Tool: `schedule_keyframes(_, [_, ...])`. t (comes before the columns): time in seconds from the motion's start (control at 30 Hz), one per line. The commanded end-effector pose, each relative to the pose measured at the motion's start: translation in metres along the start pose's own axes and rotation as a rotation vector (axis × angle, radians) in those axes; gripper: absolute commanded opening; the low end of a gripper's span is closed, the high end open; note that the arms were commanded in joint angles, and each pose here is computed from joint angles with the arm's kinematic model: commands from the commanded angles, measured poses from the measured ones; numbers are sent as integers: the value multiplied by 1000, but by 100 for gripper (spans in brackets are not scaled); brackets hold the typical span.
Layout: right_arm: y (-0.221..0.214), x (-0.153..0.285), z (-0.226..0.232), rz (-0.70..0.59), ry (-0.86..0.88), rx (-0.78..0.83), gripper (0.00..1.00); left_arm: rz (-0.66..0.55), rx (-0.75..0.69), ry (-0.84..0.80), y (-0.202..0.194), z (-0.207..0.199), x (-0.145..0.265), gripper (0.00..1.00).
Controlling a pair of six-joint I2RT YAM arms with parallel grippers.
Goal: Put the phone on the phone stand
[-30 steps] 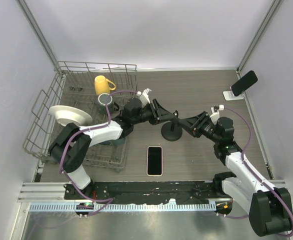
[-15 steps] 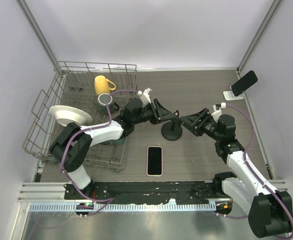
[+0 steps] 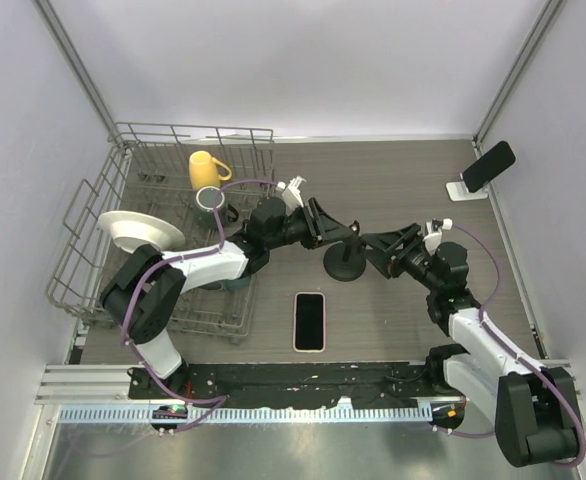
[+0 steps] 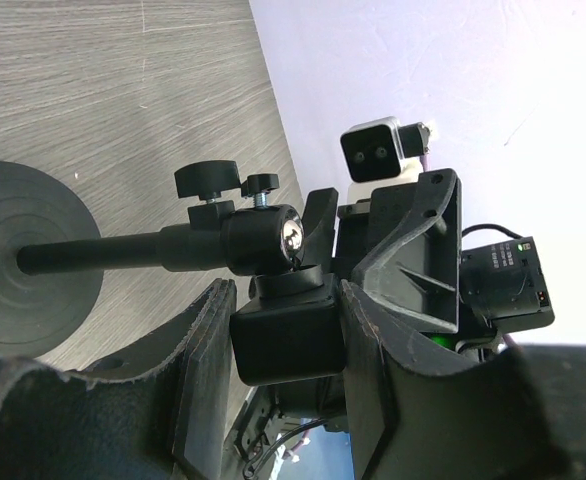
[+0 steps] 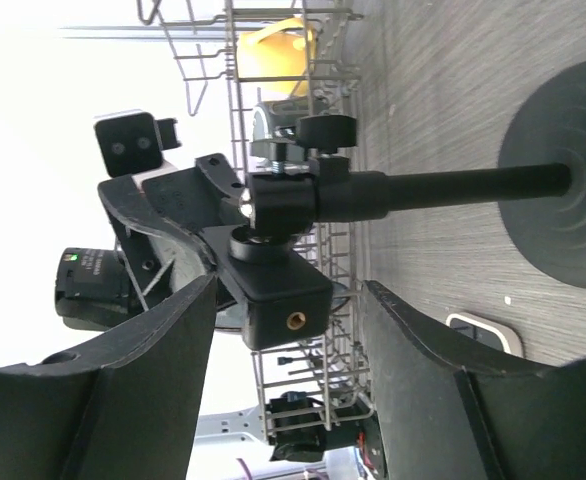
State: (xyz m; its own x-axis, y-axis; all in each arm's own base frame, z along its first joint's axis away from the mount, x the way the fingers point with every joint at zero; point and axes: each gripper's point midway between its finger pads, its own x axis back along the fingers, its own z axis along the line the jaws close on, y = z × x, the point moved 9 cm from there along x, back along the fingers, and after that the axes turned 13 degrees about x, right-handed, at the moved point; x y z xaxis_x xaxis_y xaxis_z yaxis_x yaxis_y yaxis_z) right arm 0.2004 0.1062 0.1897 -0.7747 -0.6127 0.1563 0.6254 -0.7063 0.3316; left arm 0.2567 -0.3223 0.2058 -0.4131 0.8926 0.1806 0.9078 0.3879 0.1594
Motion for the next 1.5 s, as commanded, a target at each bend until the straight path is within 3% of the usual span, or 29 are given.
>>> schedule_keyframes(0.0, [4,-2,13,-18,131,-22,64,78,45,232,-23,57,1,0])
schedule_keyframes(0.77, [2,-16,17,-11,278,-149,52,80,72,220,-24,60,0,0])
schedule_keyframes(0.87, [3,-16,18,-18,286,-148,43,82,75,227,-25,62,-1,0])
schedule_keyframes(0.9, [3,-16,18,-24,287,-143,33,81,74,229,-25,63,-1,0])
schedule_keyframes(0.97, [4,-17,19,-29,282,-123,23,83,75,237,-26,66,-2,0])
schedule_keyframes(1.0, [5,-16,22,-32,288,-109,10,84,76,240,-27,67,-2,0])
schedule_keyframes(1.07, [5,-17,22,-30,248,-94,1,88,72,247,-29,70,-3,0])
schedule_keyframes(1.3, [14,-11,36,-56,118,107,1,98,64,282,-35,82,-6,0])
schedule_keyframes(1.47, [16,-14,30,-23,68,98,1,97,51,290,-37,82,-6,0])
